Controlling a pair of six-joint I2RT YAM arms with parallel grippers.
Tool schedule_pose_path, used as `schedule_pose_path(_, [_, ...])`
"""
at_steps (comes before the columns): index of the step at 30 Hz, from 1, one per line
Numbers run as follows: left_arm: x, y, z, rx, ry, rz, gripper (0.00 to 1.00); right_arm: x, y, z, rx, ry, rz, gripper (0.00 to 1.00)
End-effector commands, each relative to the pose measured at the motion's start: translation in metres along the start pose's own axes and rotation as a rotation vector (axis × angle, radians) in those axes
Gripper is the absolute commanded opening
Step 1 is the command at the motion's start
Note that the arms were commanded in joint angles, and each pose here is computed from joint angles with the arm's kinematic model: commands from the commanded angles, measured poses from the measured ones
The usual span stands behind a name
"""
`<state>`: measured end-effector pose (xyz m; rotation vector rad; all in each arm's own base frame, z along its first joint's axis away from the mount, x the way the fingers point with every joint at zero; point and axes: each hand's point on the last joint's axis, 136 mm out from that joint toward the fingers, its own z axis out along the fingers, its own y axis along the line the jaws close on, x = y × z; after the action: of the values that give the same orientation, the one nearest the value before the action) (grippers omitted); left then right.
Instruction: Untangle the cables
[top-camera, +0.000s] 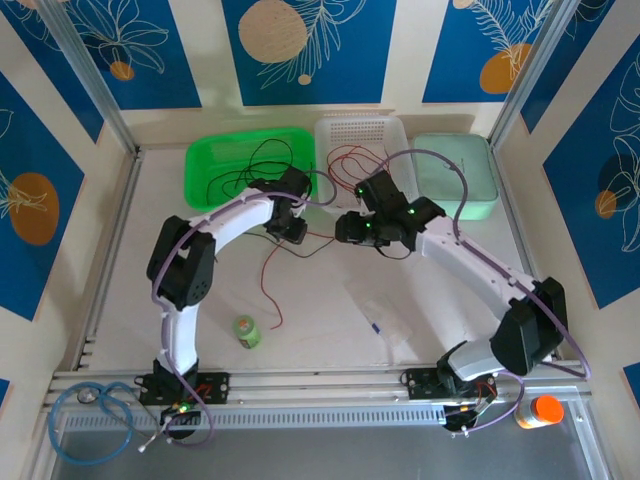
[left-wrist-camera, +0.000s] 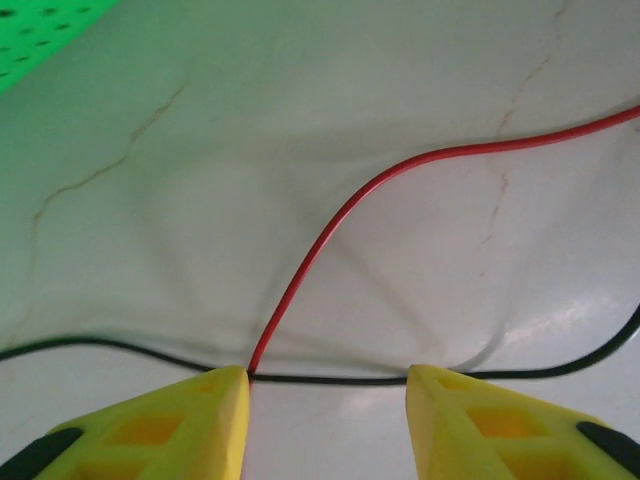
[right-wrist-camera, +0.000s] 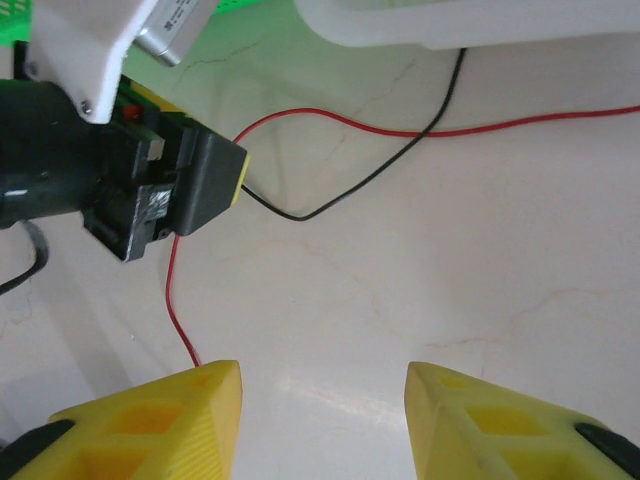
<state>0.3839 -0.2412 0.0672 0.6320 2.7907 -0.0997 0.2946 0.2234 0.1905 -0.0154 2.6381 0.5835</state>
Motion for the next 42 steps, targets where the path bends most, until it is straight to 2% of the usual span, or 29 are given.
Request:
schedule_pose_path(1, [-0.010,-0.019,-0.010,0.121,-0.037,0.033,0.45,0.003,-0.010,-0.005,0.023,-0.017,0.050,0.47])
schedule_pose_path(6, [-0.003,-0.052,-0.026,0.245,-0.099,0.127,0.46,0.000,-0.020,-0.005,0.036,-0.024,0.065,0.47])
schedule_pose_path(9, [0.002,-0.064,-0.023,0.263,-0.097,0.179,0.50,-0.001,-0.021,-0.005,0.034,-0.022,0.068,0.47])
schedule_pose_path(17, [0.009,-0.078,0.003,0.237,-0.049,0.254,0.54,0.002,-0.029,-0.013,0.038,-0.038,0.086,0.46])
schedule_pose_path(24, [0.014,-0.076,0.028,0.169,-0.013,0.296,0.52,0.002,-0.033,-0.015,0.030,-0.044,0.097,0.46])
schedule_pose_path(26, [0.013,-0.077,0.032,0.160,-0.018,0.299,0.48,0.001,-0.033,-0.016,0.028,-0.046,0.098,0.47])
schedule_pose_path(31, [0.004,-0.075,0.033,0.116,-0.062,0.301,0.24,0.002,-0.034,-0.019,0.025,-0.055,0.101,0.47])
schedule_pose_path(34, [-0.004,-0.073,0.021,0.091,-0.112,0.295,0.07,0.002,-0.036,-0.022,0.023,-0.062,0.103,0.47])
schedule_pose_path(36, [-0.011,-0.071,0.005,0.070,-0.156,0.296,0.00,0.001,-0.037,-0.024,0.022,-0.068,0.106,0.47])
schedule_pose_path(42, [-0.026,-0.064,-0.069,0.028,-0.283,0.277,0.00,0.000,-0.037,-0.029,0.004,-0.081,0.106,0.46])
